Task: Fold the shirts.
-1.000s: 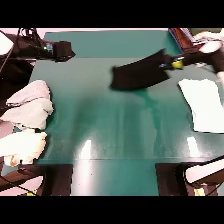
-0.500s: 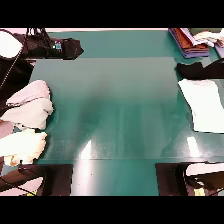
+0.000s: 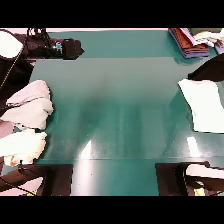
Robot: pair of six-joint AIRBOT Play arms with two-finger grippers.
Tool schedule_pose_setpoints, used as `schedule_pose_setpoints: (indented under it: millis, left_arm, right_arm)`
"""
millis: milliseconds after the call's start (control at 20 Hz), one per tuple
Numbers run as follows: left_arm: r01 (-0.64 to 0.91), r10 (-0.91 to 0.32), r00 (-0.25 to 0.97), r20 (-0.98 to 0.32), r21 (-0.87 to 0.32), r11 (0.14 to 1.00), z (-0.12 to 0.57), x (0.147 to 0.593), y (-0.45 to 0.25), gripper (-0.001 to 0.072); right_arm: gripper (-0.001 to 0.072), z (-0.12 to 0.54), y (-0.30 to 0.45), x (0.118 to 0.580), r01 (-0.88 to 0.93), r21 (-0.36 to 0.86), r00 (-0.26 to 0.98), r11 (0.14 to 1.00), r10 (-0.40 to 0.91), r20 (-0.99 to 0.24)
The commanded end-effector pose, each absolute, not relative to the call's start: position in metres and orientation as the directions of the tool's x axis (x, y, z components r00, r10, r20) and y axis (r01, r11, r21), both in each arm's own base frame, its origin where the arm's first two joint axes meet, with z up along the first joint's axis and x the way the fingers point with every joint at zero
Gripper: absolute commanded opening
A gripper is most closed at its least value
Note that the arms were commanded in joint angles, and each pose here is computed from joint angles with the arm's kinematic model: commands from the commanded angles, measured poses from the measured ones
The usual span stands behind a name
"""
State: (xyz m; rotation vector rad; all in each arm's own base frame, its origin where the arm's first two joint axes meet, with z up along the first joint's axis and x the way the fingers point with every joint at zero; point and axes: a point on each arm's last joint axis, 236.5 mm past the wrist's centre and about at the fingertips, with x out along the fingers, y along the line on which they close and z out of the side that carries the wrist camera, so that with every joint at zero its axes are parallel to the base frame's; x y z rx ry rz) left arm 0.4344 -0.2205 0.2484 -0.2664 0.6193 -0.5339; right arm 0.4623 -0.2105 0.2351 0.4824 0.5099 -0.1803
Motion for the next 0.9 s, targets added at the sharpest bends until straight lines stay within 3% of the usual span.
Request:
schedule_pose_setpoints:
  millis: [0,300,600,650,750,800,850]
  left_arm:
    - [0.397,-0.549,0.669,-0.500,-0.383,0.834,0.243,0.431,-0.221,0.0021]
    - [0.408,-0.548,0.651,-0.525,-0.367,0.836,0.237,0.426,-0.221,0.0021]
    - [0.410,-0.549,0.651,-0.525,-0.365,0.836,0.237,0.426,-0.221,0.0022]
    - [0.414,-0.549,0.651,-0.525,-0.360,0.836,0.237,0.426,-0.221,0.0022]
    - [0.414,-0.549,0.651,-0.525,-0.361,0.836,0.237,0.426,-0.221,0.0022]
    - [0.414,-0.549,0.650,-0.525,-0.361,0.836,0.237,0.426,-0.221,0.0022]
    - [0.414,-0.549,0.650,-0.526,-0.360,0.836,0.237,0.426,-0.221,0.0022]
  right_arm:
    - [0.0021,0.247,-0.203,0.440,0.288,0.381,0.847,0.878,-0.048,-0.529]
    - [0.0021,0.198,-0.191,0.398,0.363,0.397,0.767,0.843,-0.028,-0.641]
    - [0.0040,0.117,-0.200,0.307,0.544,0.309,0.597,0.780,-0.102,-0.796]
    - [0.0140,0.106,-0.202,0.292,0.573,0.295,0.567,0.765,-0.110,-0.816]
    - [0.0493,0.088,-0.207,0.268,0.623,0.281,0.529,0.730,-0.128,-0.839]
    - [0.0592,0.083,-0.210,0.260,0.643,0.286,0.521,0.710,-0.133,-0.843]
    - [0.0603,0.083,-0.210,0.255,0.659,0.300,0.521,0.689,-0.131,-0.843]
